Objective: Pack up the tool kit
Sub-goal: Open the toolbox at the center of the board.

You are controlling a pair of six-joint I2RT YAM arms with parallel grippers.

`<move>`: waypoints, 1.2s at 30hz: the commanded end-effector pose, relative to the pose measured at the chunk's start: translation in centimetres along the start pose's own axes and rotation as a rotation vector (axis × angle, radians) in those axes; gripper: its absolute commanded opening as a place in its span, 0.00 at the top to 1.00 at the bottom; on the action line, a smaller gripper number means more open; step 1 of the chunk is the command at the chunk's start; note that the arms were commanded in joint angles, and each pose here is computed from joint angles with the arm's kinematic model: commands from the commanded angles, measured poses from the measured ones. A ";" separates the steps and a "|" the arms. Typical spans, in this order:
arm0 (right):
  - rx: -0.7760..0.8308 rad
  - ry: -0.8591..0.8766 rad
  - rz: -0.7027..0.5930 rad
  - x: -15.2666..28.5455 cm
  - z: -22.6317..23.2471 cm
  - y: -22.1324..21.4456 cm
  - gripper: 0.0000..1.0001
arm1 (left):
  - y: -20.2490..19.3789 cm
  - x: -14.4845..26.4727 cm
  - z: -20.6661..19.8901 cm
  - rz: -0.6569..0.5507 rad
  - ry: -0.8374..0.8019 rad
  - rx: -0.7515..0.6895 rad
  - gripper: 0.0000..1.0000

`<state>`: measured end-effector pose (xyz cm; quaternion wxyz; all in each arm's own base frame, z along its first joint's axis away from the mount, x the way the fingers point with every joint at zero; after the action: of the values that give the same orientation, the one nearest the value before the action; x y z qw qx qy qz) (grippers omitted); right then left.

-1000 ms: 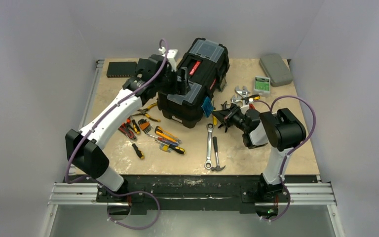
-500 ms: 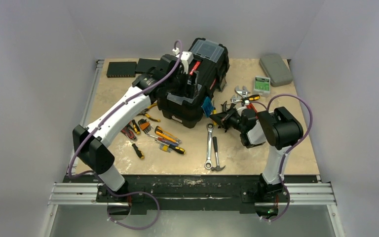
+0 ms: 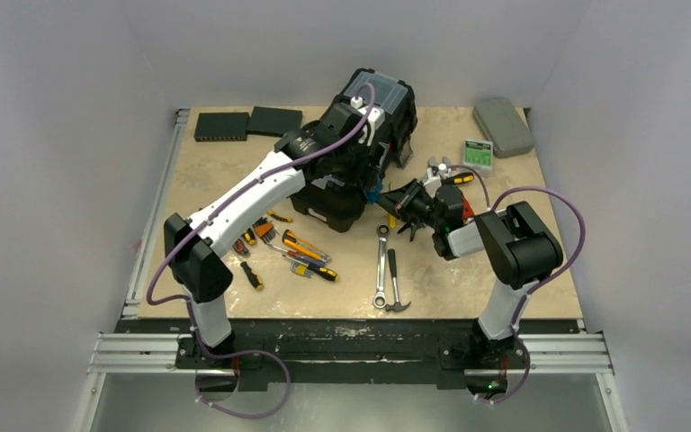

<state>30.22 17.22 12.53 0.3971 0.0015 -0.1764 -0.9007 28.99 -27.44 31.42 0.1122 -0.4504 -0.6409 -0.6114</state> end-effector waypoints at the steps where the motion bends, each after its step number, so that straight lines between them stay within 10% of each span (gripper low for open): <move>1: 0.131 0.148 -0.019 -0.7 3.8 1.3 1.00 | 0.1 -0.1 -0.5 0.046 0.012 -0.031 0.23; 19: 0.093 0.141 0.035 -2.1 2.1 0.5 1.00 | -0.7 -3.1 -1.1 0.153 0.066 -0.031 0.27; 30: 0.092 0.133 0.038 -2.0 1.8 0.3 1.00 | 1.0 1.3 -4.3 -0.178 0.239 -0.236 0.28; 36: 0.093 0.131 0.038 -2.1 1.7 0.4 1.00 | 0.6 1.0 -5.4 -0.165 0.228 -0.274 0.28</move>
<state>31.34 18.22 12.75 0.4229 0.0324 -0.1817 -0.8872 26.47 -32.49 31.47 0.0913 -0.3696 -0.5564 -0.7386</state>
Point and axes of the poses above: each gripper's point midway between its finger pads, its own x axis back along the fingers, its own z axis along the line the jaws close on, y = z × x, the point moved 10 cm from there along x, back along the fingers, and after that the axes turned 7 degrees about x, right-handed, at the moved point
